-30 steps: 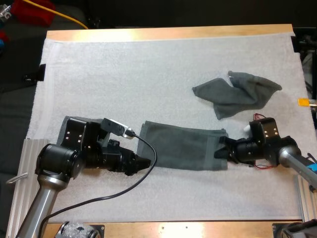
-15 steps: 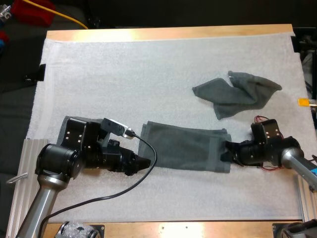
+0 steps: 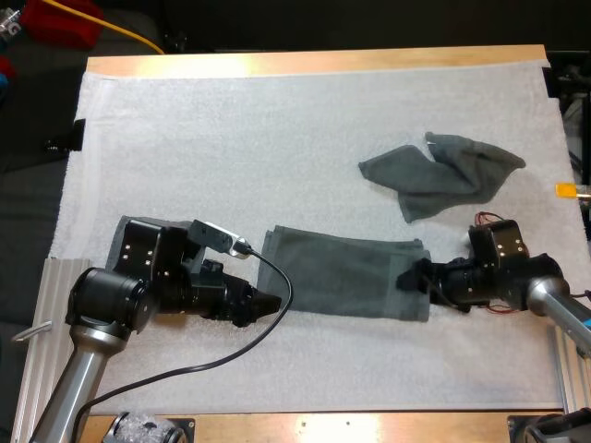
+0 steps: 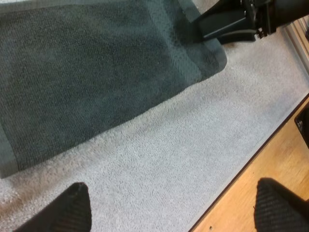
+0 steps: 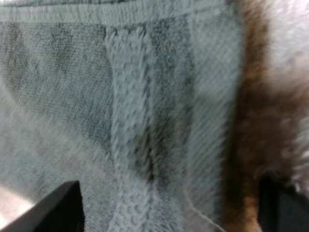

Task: Pick towel from pile, fold and stack

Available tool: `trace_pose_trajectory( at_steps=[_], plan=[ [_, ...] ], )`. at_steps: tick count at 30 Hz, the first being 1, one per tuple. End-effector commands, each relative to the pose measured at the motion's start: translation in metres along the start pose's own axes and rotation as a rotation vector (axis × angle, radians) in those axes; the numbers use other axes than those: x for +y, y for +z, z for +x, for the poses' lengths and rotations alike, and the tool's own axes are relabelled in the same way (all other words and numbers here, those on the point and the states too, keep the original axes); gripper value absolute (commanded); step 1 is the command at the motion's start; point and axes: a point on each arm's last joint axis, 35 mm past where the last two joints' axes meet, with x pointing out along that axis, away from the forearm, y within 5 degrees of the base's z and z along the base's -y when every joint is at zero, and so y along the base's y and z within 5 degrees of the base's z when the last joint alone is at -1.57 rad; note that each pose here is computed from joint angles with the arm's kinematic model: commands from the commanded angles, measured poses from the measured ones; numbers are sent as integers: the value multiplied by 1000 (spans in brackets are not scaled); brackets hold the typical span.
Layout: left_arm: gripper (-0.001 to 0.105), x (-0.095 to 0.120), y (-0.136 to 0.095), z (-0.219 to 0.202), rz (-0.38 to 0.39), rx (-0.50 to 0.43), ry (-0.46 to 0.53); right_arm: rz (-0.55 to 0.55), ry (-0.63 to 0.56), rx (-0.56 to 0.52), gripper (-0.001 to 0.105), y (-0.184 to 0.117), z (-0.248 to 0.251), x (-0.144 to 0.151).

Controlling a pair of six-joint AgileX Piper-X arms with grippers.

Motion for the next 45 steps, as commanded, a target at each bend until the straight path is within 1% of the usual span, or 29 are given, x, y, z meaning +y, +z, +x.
trace_pose_trajectory(
  at_steps=[1,2,4,8,13,17,21,25,29,35,37,38,41,43,44,45],
  plan=[
    [68,-3,0,-3,11,-7,-14,-11,-64,-10,75,-3,-3,-1],
    [68,-3,0,-3,11,-7,-14,-11,-64,-10,75,-3,-3,-1],
    [68,-3,0,-3,11,-7,-14,-23,-116,-51,75,-3,-12,2],
    [68,-3,0,-3,11,-7,-14,-33,-160,-68,75,-5,-21,4],
    [68,-3,0,-3,11,-7,-14,-43,-153,-71,75,-5,-22,5],
    [68,-3,0,-3,11,-7,-14,-44,-84,-56,75,-4,-17,6],
    [68,-3,0,-3,10,-7,-14,-1,5,-27,75,0,-4,3],
    [68,-3,0,-3,4,-7,-14,50,26,-10,75,2,5,-1],
    [68,-3,0,-3,5,-7,-14,82,84,25,75,2,12,-3],
    [68,-3,0,-3,5,-7,-14,107,124,72,75,0,20,-5],
    [68,-3,0,-3,5,-7,-14,54,149,118,75,-6,32,9],
    [68,-3,0,-3,5,-7,-14,47,149,125,75,-7,34,10],
    [68,-3,0,-3,5,-6,-21,57,94,133,75,-11,44,15],
    [68,-3,0,-3,3,-2,-34,69,82,129,72,-11,44,15],
    [68,-4,0,-3,4,-1,-42,71,73,125,65,-11,44,15],
    [68,-4,0,-3,4,-1,-43,70,67,122,61,-11,44,14]
  ],
)
